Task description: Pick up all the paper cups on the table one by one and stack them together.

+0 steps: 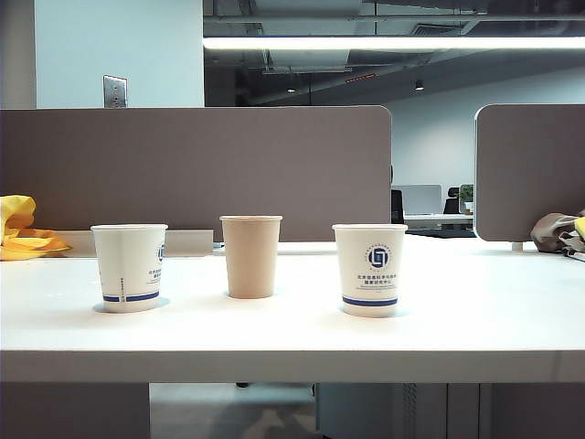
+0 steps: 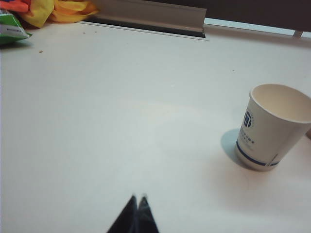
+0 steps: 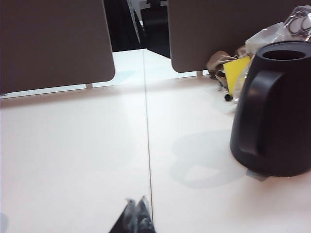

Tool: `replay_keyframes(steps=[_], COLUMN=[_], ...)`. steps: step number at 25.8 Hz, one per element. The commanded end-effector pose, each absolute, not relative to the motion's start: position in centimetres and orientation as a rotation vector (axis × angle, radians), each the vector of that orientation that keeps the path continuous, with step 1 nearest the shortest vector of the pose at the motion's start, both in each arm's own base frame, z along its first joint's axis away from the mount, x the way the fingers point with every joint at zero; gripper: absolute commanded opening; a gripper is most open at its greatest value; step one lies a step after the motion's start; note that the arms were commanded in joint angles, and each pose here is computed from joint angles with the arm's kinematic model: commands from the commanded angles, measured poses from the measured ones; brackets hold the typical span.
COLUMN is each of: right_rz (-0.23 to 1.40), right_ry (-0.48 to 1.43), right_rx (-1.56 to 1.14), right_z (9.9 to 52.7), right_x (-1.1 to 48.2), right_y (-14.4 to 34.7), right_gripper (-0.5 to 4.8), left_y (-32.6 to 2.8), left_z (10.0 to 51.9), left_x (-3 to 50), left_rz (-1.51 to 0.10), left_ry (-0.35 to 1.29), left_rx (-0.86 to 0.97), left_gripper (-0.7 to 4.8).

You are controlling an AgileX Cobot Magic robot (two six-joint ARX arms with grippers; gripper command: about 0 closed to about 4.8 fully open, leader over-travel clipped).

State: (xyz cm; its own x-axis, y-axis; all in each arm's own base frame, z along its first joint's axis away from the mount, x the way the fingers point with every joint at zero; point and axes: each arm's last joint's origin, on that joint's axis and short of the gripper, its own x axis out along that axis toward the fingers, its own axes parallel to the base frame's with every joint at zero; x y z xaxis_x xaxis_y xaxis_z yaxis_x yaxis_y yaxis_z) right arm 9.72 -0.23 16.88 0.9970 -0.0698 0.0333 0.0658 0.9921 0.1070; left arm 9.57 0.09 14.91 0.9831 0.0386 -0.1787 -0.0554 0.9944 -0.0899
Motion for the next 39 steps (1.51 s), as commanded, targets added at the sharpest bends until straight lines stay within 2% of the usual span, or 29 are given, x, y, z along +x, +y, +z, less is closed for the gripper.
replay_keyframes(steps=[1,8,15,21,28,33,36,39], right_rz=[-0.061,-0.024,0.009,0.044,0.088,0.094,0.123,0.209], right_ry=[-0.041,-0.036,-0.036,-0.035,-0.003,-0.037,-0.030,-0.020], right_rx=[0.109,0.118,0.297,0.304,0.347,0.345,0.381,0.468], right_z=[16.8,16.7,16.8,18.6,20.5,21.9,22.0,22.5], right_x=[9.8,9.8,9.7,9.3,8.5,8.2,8.3,8.0], right_y=[-0.2,-0.1,0.0,0.1,0.2,0.2,0.3,0.5], right_gripper=[-0.05,-0.06,-0.05,0.01,0.00,0.01,0.53,0.53], left_y=[0.1,0.1,0.0,-0.1,-0.6,-0.7,-0.8,-1.3], left_z=[14.8,14.8,14.9,17.0,17.8,20.0,20.7,21.2], left_x=[9.6,9.6,9.6,9.3,9.0,8.6,8.4,8.1], left_rz=[0.052,0.055,0.027,-0.006,-0.182,-0.241,-0.284,-0.450], left_ry=[0.180,0.179,0.171,0.108,0.112,0.009,-0.009,-0.003], left_rx=[-0.176,-0.191,-0.238,-0.203,-0.270,-0.255,-0.269,-0.272], left_gripper=[-0.05,-0.05,-0.05,-0.06,-0.06,-0.05,-0.05,-0.05])
